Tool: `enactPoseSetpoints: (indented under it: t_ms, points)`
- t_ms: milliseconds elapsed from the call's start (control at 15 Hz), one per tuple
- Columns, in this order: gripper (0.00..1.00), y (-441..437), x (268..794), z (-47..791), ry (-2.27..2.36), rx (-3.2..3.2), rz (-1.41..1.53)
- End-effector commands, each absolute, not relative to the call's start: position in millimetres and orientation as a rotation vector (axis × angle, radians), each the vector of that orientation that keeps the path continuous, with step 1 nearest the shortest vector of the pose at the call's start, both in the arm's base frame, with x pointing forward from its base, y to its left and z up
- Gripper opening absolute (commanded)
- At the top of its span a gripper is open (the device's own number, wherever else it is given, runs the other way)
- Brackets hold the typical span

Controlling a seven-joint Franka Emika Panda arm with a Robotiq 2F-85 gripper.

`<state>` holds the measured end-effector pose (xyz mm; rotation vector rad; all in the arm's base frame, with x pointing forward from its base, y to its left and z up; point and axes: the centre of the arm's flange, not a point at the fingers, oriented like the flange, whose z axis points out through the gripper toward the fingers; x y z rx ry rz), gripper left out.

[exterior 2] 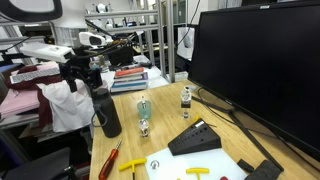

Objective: Move the black bottle to the left side of the desk

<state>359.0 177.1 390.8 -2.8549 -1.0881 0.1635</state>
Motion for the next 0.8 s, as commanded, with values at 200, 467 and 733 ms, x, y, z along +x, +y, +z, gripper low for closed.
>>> enactPoseSetpoints:
  t_ms: [200, 467, 733]
  points:
    - [1.00, 172.3, 377.6, 343.3, -1.269, -2.755, 0.182]
    - [1.00, 174.3, 387.4, 323.5, -1.351, -2.678, 0.127]
    - [1.00, 176.6, 390.8, 312.3, -1.407, -2.636, 0.107]
